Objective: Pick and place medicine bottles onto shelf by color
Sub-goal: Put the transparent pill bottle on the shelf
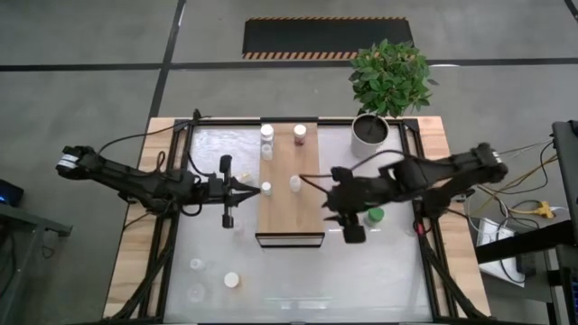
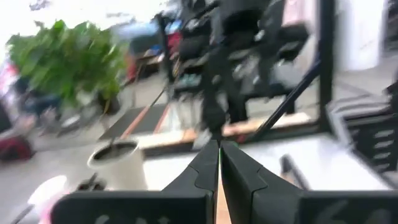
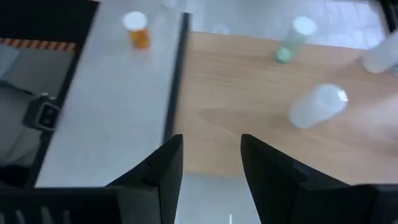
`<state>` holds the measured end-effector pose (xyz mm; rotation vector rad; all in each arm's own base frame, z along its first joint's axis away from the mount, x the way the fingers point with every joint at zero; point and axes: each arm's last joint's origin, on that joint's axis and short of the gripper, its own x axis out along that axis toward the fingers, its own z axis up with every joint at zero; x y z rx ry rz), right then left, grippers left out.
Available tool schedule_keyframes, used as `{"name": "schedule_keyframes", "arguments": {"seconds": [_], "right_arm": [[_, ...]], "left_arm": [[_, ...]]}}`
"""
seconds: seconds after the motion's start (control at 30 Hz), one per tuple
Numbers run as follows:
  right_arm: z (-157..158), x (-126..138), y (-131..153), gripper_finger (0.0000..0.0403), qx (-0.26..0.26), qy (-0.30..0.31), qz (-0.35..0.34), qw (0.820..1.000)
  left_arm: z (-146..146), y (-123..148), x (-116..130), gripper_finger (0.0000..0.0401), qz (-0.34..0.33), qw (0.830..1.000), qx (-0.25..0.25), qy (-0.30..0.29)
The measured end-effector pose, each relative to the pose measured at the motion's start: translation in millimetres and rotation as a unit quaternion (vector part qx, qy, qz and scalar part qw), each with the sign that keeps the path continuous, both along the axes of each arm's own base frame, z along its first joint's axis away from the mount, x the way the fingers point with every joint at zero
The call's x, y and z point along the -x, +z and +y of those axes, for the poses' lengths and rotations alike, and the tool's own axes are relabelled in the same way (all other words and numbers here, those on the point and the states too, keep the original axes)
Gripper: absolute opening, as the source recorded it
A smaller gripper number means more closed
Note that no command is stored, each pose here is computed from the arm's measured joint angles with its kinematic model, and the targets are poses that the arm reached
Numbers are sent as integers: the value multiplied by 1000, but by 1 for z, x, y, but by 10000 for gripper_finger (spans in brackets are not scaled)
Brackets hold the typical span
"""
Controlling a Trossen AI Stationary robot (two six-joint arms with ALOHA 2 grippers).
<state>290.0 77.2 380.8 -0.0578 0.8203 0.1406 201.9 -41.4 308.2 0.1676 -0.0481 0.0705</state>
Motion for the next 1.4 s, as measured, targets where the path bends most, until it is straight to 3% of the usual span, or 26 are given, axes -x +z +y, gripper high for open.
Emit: {"name": "schedule_keyframes", "arguments": {"seconds": [0.2, 0.47, 0.67, 1.4], "right_arm": [[11, 23, -19, 150, -9, 27, -23, 999], [9, 35, -37, 150, -7, 32, -19, 999], [9, 35, -44, 150, -3, 34, -13, 999], [10, 34, -47, 150, -7, 31, -15, 999]], "left_arm": [[10, 1, 17, 28, 115, 986, 65, 102], [25, -35, 33, 159, 264, 930, 114, 231], [34, -68, 25, 242, 334, 903, 71, 260], [78, -129, -9, 253, 475, 824, 84, 297]]}}
